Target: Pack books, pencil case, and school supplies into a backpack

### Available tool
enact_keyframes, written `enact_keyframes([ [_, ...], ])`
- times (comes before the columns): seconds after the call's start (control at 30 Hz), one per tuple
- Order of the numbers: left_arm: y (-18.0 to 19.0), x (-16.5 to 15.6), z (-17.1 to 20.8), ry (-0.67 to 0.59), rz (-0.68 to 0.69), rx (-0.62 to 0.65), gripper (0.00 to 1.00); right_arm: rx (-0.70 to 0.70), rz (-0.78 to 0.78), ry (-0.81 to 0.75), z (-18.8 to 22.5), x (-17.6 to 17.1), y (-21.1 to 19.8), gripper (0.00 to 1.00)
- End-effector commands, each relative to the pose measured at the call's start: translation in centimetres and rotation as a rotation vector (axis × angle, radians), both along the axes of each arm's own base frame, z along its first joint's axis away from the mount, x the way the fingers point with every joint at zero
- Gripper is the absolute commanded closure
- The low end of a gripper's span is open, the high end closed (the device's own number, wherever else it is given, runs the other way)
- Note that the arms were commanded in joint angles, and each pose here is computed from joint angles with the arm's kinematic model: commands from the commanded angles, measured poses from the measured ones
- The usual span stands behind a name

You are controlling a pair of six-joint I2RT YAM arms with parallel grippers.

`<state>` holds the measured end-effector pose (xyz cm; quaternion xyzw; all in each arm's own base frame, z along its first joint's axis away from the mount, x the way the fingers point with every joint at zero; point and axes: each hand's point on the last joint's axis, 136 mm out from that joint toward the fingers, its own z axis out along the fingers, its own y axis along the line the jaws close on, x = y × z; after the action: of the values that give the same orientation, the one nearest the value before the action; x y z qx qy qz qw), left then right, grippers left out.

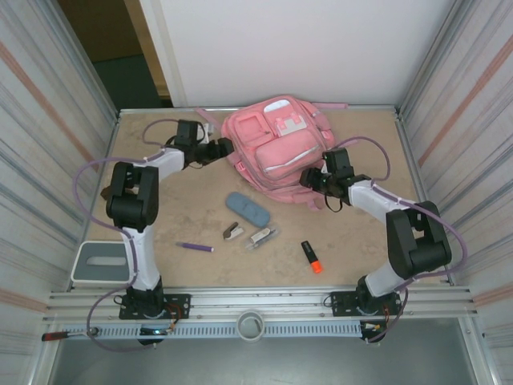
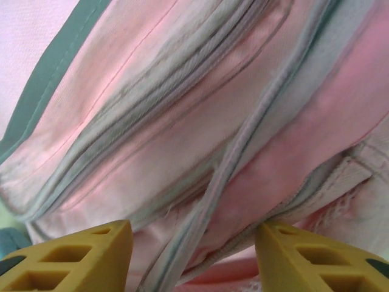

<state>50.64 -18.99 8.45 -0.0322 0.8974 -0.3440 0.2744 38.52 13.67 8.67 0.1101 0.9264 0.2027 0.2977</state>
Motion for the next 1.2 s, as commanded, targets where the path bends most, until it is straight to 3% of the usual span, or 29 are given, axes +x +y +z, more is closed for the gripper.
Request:
enact_keyframes([
  [0.0, -0.5, 0.5, -0.2, 0.012, -0.004, -0.013, 0.24, -0.058, -0.067, -0.034, 0.4, 2.4, -2.0, 0.52],
  [0.23, -2.0, 0.2, -3.5, 0.069, -0.028, -0.012, 0.33, -0.128, -0.109, -0.013, -0.2, 5.4, -5.0, 0.68],
  [0.47, -3.4, 0.3, -3.5, 0.061, -0.058, -0.023, 0.36, -0.232, -0.109, -0.002, 0.5, 8.3, -7.2, 0.70],
  [0.63, -5.1, 0.2, -3.6, 0.060, -0.088, -0.028, 0.39, -0.279, -0.109, -0.010, 1.7, 8.6, -7.9, 0.69],
  [0.77, -6.1, 0.1, -3.7, 0.056, -0.099, -0.032, 0.45, -0.258, -0.079, -0.049, 3.3, 7.1, -6.8, 0.65],
  [1.03, -6.9, -1.2, -2.6, 0.027, -0.129, -0.066, 0.80, -0.159, 0.127, -0.150, 4.7, 1.6, 0.2, 0.57],
  [1.17, -7.3, -3.3, 0.2, -0.024, -0.155, -0.096, 0.90, -0.090, 0.250, -0.151, 3.6, -1.7, 3.9, 0.55],
])
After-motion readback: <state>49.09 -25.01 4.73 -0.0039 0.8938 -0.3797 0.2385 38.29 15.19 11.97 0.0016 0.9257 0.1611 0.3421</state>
